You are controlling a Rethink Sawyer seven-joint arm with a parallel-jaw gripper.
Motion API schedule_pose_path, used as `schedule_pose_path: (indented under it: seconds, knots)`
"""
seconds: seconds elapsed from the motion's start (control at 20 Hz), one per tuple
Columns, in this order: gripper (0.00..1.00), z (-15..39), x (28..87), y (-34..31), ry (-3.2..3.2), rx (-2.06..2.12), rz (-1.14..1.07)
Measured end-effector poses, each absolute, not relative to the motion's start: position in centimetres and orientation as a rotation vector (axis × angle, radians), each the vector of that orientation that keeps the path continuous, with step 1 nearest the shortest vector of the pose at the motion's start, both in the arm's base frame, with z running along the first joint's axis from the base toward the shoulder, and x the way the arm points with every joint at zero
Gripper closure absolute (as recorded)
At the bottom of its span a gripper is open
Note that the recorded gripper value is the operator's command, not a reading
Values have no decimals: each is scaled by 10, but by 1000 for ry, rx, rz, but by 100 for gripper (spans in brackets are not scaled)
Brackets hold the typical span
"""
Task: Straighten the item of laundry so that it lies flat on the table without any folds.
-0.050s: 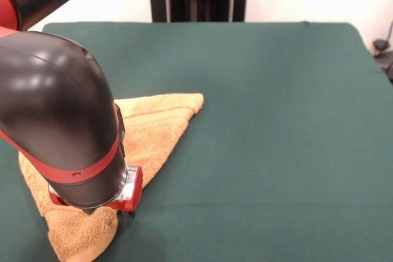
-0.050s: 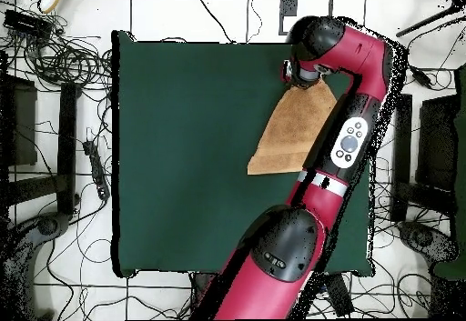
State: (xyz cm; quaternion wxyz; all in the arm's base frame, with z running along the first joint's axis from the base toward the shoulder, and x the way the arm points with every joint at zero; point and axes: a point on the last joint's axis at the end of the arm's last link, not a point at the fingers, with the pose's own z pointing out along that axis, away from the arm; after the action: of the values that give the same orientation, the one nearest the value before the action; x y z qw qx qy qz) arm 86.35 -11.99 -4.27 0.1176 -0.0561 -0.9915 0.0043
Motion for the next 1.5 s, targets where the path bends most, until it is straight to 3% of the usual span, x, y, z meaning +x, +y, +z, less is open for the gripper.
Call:
schedule_pose_path:
  seconds: [1.5]
  knots:
    - [0, -44, 869, -118, -2875, -190, 42]
